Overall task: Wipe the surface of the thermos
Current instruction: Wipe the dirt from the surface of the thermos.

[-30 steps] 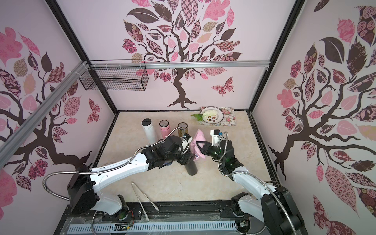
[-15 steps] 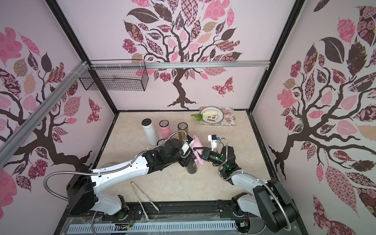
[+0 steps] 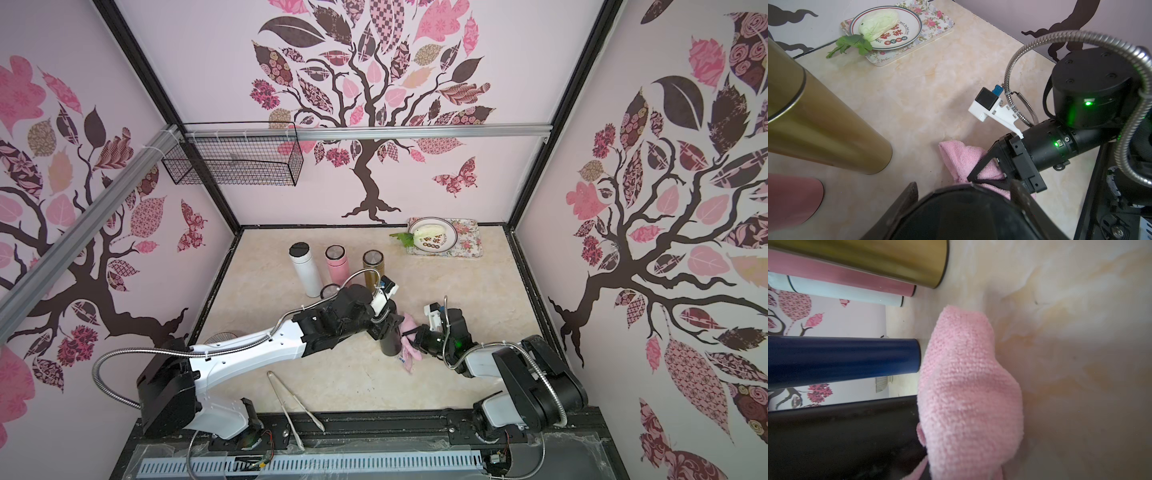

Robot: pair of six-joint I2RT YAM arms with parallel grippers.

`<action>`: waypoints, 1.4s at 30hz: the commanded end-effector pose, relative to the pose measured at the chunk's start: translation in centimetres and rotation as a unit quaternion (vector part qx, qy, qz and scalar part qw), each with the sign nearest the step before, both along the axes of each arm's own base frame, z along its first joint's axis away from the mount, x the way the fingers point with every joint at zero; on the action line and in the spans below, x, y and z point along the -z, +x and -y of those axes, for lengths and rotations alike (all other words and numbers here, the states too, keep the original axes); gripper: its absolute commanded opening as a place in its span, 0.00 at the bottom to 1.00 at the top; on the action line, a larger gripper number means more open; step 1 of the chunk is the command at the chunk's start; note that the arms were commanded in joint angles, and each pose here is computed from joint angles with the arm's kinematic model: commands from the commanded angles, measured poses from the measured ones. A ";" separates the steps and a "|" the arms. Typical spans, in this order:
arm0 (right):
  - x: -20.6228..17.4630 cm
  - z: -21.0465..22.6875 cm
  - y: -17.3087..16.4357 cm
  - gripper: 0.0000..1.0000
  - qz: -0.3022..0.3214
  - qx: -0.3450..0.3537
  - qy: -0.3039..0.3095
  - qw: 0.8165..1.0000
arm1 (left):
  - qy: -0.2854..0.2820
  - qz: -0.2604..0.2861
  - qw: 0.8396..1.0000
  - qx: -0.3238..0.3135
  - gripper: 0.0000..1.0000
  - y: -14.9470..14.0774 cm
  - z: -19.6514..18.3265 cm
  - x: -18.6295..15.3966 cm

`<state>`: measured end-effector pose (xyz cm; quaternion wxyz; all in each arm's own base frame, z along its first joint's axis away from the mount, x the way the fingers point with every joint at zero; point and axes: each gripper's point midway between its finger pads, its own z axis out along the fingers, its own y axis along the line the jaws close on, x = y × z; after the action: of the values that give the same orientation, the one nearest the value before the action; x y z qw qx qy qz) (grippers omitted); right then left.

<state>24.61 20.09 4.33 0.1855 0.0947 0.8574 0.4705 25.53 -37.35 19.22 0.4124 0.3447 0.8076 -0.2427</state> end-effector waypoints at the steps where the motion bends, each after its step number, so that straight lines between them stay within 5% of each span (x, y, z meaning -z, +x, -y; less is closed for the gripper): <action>1: -3.0 -1.7 0.5 0.00 0.038 -0.038 0.025 0.998 | 0.009 -0.011 1.000 -0.002 0.00 -0.4 -0.1 2.1; 6: -13.4 -4.2 1.3 0.00 0.156 -0.097 0.140 0.973 | 0.016 -0.006 1.000 0.016 0.00 -1.3 0.1 2.9; 11: -17.6 -5.5 1.2 0.00 0.203 -0.155 0.177 0.951 | 0.013 0.006 0.999 0.030 0.00 -1.6 0.2 2.9; 17: -12.0 -5.5 0.7 0.00 0.141 -0.159 0.160 0.964 | 0.018 0.011 1.000 0.014 0.00 -0.9 0.1 3.2; 24: -2.6 -2.2 -0.8 0.00 0.063 -0.094 0.025 0.993 | 0.022 0.005 0.998 -0.055 0.00 1.2 -0.1 3.6; 29: -1.1 0.0 -1.3 0.00 0.063 -0.051 -0.037 0.996 | -0.001 -0.004 0.993 -0.120 0.00 2.8 -0.3 2.8; 34: -6.2 -0.4 -2.3 0.00 0.171 -0.045 0.005 0.984 | -0.024 -0.034 0.974 -0.225 0.00 4.5 -1.5 2.0; 37: -10.5 -1.6 -3.7 0.00 0.301 -0.046 0.012 0.952 | -0.028 -0.061 0.955 -0.288 0.00 5.1 -2.3 1.6; 42: -14.6 -2.1 -3.5 0.00 0.373 -0.023 0.022 0.927 | -0.040 -0.115 0.947 -0.296 0.00 4.9 -0.8 1.5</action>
<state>19.35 22.69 16.20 0.4156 -0.1112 0.7426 0.5133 30.85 -36.73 18.87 0.4229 0.0851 0.8828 -0.1858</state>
